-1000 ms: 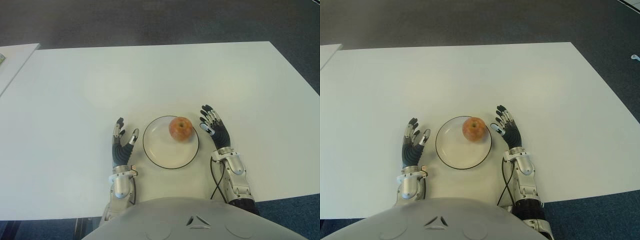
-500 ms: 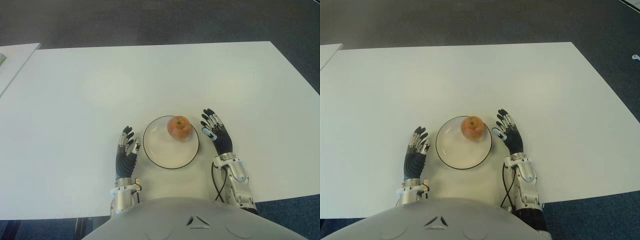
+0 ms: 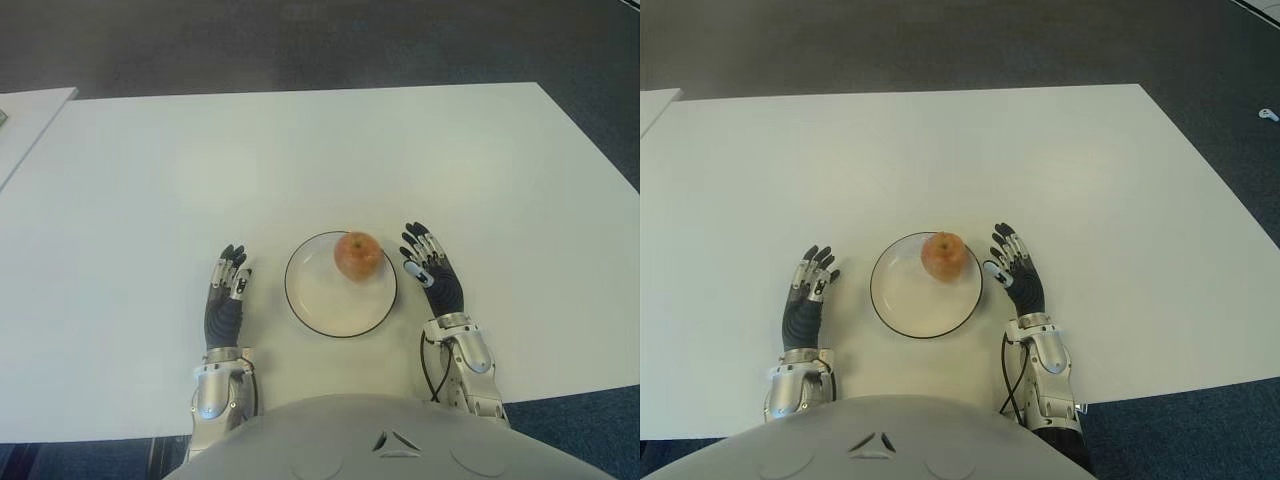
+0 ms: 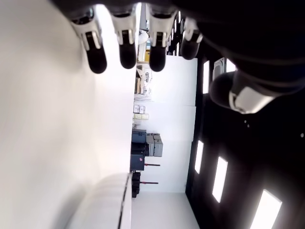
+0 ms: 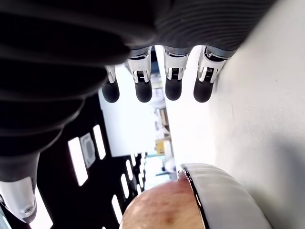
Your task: Put the apples into the plate.
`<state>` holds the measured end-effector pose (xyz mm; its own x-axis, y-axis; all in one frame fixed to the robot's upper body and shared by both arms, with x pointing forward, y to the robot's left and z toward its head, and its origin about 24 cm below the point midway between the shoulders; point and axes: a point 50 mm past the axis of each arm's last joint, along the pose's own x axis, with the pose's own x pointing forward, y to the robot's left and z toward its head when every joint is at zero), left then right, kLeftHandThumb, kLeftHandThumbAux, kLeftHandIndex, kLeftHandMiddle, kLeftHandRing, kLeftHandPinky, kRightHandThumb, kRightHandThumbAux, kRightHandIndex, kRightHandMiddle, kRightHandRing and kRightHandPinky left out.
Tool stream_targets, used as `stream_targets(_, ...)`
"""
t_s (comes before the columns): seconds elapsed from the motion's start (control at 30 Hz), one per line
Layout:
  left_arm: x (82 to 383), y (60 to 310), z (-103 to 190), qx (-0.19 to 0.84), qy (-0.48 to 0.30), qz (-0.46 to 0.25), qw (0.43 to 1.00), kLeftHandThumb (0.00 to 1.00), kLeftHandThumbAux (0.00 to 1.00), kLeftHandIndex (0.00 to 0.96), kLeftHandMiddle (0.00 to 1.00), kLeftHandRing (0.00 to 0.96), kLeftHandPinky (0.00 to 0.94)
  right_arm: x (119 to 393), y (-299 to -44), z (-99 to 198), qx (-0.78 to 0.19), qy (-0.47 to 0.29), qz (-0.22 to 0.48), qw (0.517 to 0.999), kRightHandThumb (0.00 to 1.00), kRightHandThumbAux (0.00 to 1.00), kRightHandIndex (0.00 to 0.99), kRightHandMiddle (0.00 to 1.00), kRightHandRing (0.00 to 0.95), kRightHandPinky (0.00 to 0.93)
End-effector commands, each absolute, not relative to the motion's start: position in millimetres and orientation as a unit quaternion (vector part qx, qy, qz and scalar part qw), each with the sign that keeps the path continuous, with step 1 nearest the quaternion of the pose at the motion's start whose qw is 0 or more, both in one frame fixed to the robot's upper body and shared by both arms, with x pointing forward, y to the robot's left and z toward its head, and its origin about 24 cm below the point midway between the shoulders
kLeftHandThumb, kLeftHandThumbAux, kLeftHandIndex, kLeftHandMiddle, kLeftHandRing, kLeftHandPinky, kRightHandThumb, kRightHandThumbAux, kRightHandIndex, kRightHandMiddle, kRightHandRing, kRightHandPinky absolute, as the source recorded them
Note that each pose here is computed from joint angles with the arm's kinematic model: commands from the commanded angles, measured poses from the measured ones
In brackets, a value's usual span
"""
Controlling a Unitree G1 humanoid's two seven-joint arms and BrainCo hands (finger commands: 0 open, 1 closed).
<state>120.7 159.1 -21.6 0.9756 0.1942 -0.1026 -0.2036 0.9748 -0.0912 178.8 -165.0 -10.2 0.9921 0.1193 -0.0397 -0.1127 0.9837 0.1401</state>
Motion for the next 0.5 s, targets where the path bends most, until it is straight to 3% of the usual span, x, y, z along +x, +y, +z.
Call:
stream_targets(0.03,116.6,150.3,-33.2,-0.041,0.075,0.103,0.991,0.09,0.401,0.074,0.132,0.153,0.191,172.5,-166.0,-20.2,0.077,0.057,0.054,0.994,0.188,0.59,0.04,0.044,0.0,0.0)
stream_targets(0.5,109.6,143.3,-27.6,0.068,0.071,0.127,0.987,0.061,0.474,0.045,0.098,0.135,0.198,166.9,-166.3,-23.6,0.099,0.057,0.041,0.993,0.187,0.593,0.049,0.035,0.0,0.0)
